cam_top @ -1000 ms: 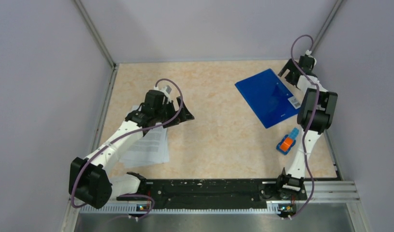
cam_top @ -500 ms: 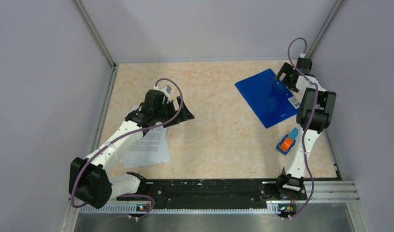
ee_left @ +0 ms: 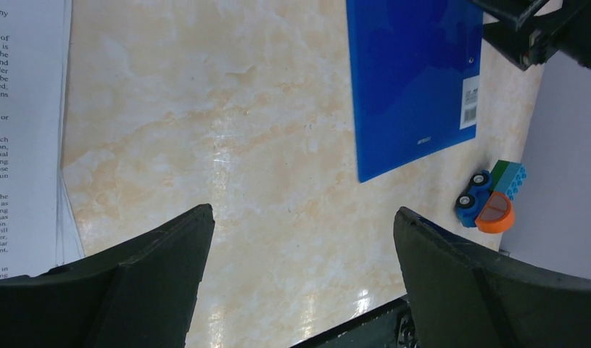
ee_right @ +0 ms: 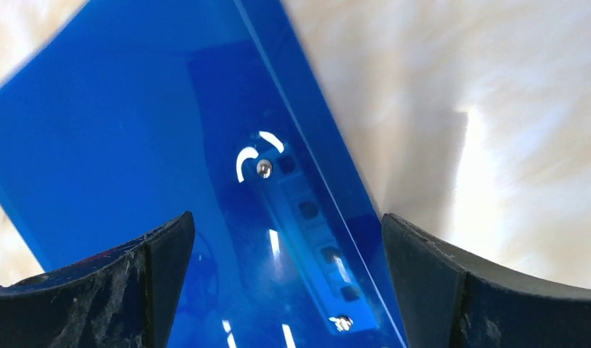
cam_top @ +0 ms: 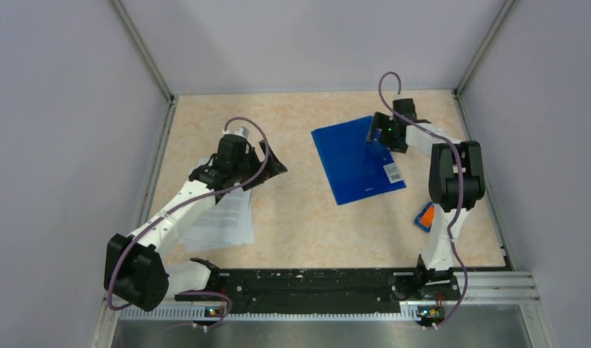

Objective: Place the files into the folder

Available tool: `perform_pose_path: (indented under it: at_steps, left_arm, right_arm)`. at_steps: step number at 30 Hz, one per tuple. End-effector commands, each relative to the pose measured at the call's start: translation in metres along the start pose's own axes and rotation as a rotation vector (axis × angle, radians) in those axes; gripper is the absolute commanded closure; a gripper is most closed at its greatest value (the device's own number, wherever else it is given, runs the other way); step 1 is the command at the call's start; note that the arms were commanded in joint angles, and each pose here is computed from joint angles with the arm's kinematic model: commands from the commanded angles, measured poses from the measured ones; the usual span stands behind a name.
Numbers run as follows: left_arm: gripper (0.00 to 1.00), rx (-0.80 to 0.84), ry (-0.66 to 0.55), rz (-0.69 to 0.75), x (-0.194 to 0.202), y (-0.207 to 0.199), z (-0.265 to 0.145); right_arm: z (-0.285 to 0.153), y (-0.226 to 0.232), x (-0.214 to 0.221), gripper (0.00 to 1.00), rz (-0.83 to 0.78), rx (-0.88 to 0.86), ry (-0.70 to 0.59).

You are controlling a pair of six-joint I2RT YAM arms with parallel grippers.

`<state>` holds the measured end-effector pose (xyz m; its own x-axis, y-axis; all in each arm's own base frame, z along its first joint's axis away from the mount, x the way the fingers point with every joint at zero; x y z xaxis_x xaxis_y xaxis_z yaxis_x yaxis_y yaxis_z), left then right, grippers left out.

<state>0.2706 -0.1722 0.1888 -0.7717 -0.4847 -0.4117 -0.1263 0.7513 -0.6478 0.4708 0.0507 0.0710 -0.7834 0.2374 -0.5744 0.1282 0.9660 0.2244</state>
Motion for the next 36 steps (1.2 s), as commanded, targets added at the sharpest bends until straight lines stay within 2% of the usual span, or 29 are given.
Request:
perform_pose_path:
  at_steps: [1,7,9,12,15,19,24,30,36]
  left_arm:
    - [0.02,-0.012,-0.052,-0.064,-0.012,-0.001,0.016]
    - [0.02,-0.064,-0.040,-0.102,-0.014,0.007,0.038]
    - [0.02,-0.070,-0.030,-0.107,-0.010,0.013,0.044]
    - [0.02,-0.093,-0.017,-0.108,-0.009,0.021,0.052]
    - [0.02,-0.120,-0.002,-0.090,-0.014,0.023,0.058]
    - [0.02,-0.136,-0.013,-0.075,-0.023,0.023,0.058]
    - [0.02,-0.145,-0.013,-0.091,-0.029,0.030,0.055]
    - [0.02,-0.146,-0.030,-0.102,-0.038,0.036,0.049]
    - [0.02,-0.135,-0.033,-0.111,-0.043,0.036,0.047]
  right_arm:
    - [-0.021,0.046,0.058,0.01,0.016,-0.037,0.109]
    - [-0.049,0.087,0.127,0.01,0.032,-0.156,0.138]
    - [-0.059,0.104,0.143,0.01,-0.012,-0.206,0.140]
    - [-0.070,0.105,0.152,0.01,-0.126,-0.107,0.119]
    - [-0.093,0.100,0.144,0.01,-0.215,-0.022,0.021]
    - [-0.140,0.119,0.151,0.02,-0.428,0.049,-0.113]
    - [-0.170,0.135,0.205,0.07,-0.747,0.171,-0.158]
    - [-0.179,0.137,0.247,0.15,-1.044,0.301,-0.186]
    - [-0.168,0.140,0.258,0.22,-1.224,0.417,-0.203]
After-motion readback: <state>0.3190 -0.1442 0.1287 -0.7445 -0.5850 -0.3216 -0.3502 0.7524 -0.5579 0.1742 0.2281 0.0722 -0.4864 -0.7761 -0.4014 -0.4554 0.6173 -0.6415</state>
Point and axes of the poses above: each gripper's point midway between its finger pads, its own z axis out along the fingers, its own y axis along the line the jaws close on, x = y × z, the point moved 4 cm from there along -z, back along the fingers, and after that the axes turned 5 degrees about -z, right-handed, at the moved point
